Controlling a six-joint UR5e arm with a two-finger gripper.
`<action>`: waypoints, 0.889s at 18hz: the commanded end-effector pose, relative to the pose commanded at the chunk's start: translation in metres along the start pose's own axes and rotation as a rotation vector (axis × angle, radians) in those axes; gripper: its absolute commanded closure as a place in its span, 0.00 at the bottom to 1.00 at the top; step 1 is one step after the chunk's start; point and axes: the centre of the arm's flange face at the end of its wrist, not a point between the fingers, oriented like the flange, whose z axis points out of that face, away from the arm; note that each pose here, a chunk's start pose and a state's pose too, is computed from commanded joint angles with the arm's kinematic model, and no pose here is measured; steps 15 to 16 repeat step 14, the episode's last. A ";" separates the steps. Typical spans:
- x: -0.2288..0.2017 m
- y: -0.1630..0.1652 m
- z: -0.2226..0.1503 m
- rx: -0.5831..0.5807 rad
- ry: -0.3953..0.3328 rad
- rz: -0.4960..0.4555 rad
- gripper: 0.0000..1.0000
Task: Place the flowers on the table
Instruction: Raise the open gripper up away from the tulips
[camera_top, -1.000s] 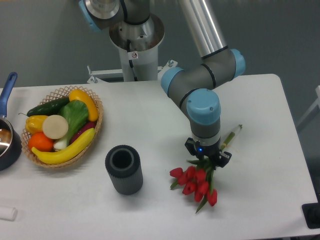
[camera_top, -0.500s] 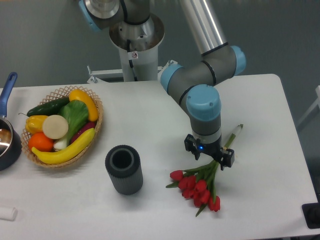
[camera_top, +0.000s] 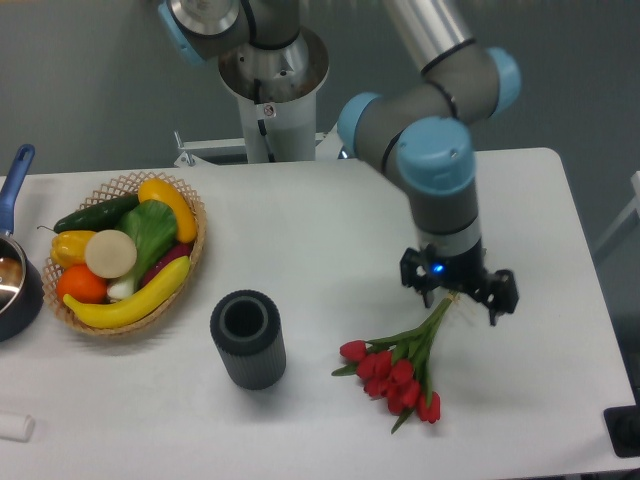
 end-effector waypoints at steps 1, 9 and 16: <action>-0.005 0.014 -0.007 0.002 0.023 0.047 0.00; -0.022 0.129 -0.062 0.066 0.105 0.207 0.00; -0.023 0.163 -0.073 0.135 0.110 0.209 0.00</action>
